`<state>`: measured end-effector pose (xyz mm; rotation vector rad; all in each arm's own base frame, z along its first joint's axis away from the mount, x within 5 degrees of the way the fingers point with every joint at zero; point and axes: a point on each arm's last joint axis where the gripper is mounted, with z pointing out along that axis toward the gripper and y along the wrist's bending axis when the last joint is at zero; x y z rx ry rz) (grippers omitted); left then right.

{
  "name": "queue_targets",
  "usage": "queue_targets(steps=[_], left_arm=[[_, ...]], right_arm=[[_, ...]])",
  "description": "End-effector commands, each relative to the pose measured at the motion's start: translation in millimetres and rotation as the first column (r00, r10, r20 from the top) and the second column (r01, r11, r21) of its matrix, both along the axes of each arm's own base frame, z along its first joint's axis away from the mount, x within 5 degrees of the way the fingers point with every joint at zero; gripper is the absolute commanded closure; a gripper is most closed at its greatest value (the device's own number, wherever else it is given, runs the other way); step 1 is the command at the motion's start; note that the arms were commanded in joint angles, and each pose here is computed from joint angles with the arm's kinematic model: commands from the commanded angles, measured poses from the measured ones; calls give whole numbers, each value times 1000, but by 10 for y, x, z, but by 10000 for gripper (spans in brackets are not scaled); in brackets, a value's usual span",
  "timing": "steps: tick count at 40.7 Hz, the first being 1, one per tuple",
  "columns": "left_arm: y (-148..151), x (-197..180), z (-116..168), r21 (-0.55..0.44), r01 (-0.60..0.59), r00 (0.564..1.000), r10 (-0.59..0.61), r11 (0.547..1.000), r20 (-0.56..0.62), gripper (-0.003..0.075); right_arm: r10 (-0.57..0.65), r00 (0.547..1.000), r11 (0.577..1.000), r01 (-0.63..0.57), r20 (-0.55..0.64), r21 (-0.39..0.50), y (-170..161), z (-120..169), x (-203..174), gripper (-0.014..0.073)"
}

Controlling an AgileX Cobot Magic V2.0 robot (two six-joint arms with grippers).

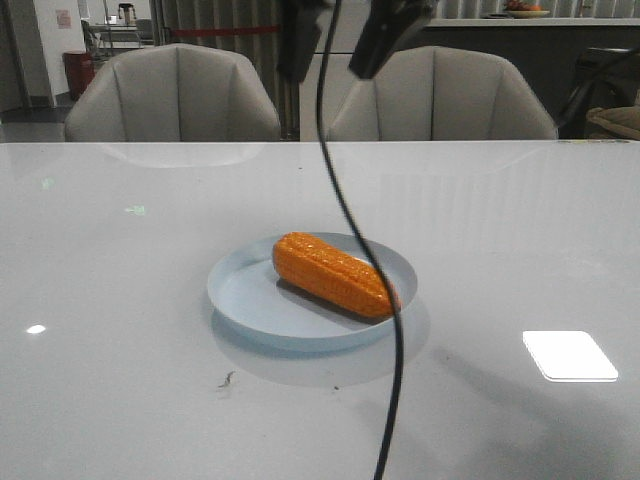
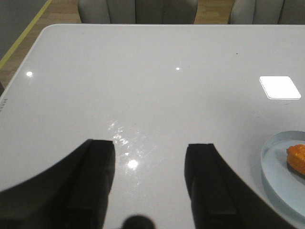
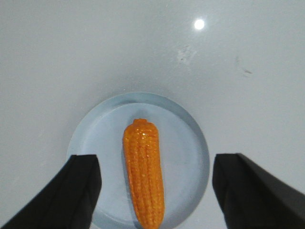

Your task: Place corn on plate with both arms

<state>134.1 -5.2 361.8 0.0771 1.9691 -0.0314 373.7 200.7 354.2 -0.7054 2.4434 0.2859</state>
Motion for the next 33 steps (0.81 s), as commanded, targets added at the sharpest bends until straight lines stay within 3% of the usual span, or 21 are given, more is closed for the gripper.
queue_targets(steps=[1, 11, 17, 26, 33], left_arm=[[-1, 21, 152, -19, -5, 995, 7, 1000, 96, 313], [-1, 21, 152, -19, -5, 995, 7, 1000, 96, 313], [-1, 21, 152, -19, -5, 995, 7, 1000, 96, 313], [-1, 21, 152, -19, -5, 995, 7, 1000, 96, 313], [-1, 22, 154, -19, -5, 995, 7, 1000, 97, 313]], right_arm=[[-78, 988, 994, 66, 132, 91, -310, 636, -230, 1], [-231, 931, 967, 187, 282, 174, -984, 1230, -636, 1], [-320, 868, 942, 249, 378, 226, -1321, 1356, -943, 1], [-409, 781, 909, 300, 473, 291, -1621, 1039, -1507, 1], [-457, 766, 887, 360, 452, 287, -1787, 547, -1966, 1]])
